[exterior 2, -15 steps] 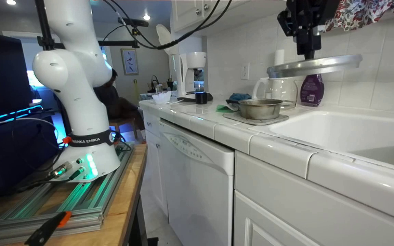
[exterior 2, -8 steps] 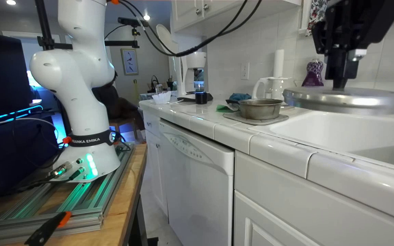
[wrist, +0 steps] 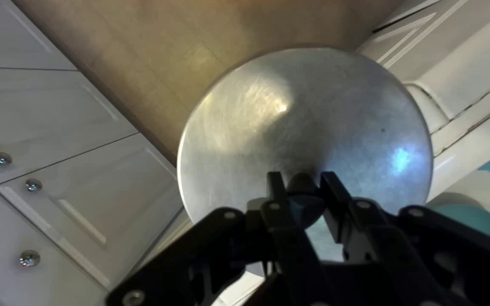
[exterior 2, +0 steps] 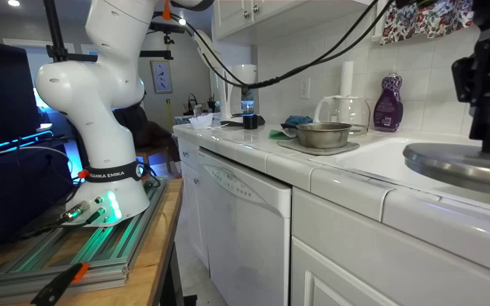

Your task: Pick up the lid from the pot and put it on the counter

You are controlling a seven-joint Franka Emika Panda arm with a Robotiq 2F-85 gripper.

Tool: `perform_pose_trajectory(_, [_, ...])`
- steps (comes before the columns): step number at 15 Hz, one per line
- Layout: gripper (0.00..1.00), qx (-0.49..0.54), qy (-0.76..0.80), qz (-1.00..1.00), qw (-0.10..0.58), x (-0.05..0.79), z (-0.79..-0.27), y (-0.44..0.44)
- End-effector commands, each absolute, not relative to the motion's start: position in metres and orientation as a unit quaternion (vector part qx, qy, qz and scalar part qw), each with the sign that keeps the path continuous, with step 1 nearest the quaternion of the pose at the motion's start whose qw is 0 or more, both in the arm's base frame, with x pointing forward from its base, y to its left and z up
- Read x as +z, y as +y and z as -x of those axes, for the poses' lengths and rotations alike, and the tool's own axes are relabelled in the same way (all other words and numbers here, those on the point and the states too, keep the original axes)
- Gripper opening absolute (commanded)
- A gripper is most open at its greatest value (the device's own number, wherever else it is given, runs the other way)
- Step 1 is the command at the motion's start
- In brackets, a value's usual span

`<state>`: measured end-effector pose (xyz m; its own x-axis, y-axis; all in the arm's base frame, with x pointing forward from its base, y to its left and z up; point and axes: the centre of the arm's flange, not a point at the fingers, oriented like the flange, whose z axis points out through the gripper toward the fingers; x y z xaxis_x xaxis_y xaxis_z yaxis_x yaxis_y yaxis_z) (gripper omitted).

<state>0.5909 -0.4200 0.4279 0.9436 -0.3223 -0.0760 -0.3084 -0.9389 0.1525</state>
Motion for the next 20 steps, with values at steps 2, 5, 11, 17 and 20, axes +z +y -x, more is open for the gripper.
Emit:
perform_pose_trajectory(2, [0.06, -0.021, -0.203, -0.976, 0.073, 0.429, -0.643, -0.453])
perform_pose_trajectory(5, [0.06, -0.001, -0.213, -0.974, 0.074, 0.424, -0.656, -0.455])
perform_pose_trajectory(11, [0.06, 0.017, -0.227, -0.972, 0.055, 0.408, -0.674, -0.459])
perform_pose_trajectory(17, [0.06, 0.021, -0.233, -0.971, 0.052, 0.389, -0.681, -0.463])
perform_pose_trajectory(20, [0.06, 0.021, -0.233, -0.971, 0.049, 0.378, -0.684, -0.464])
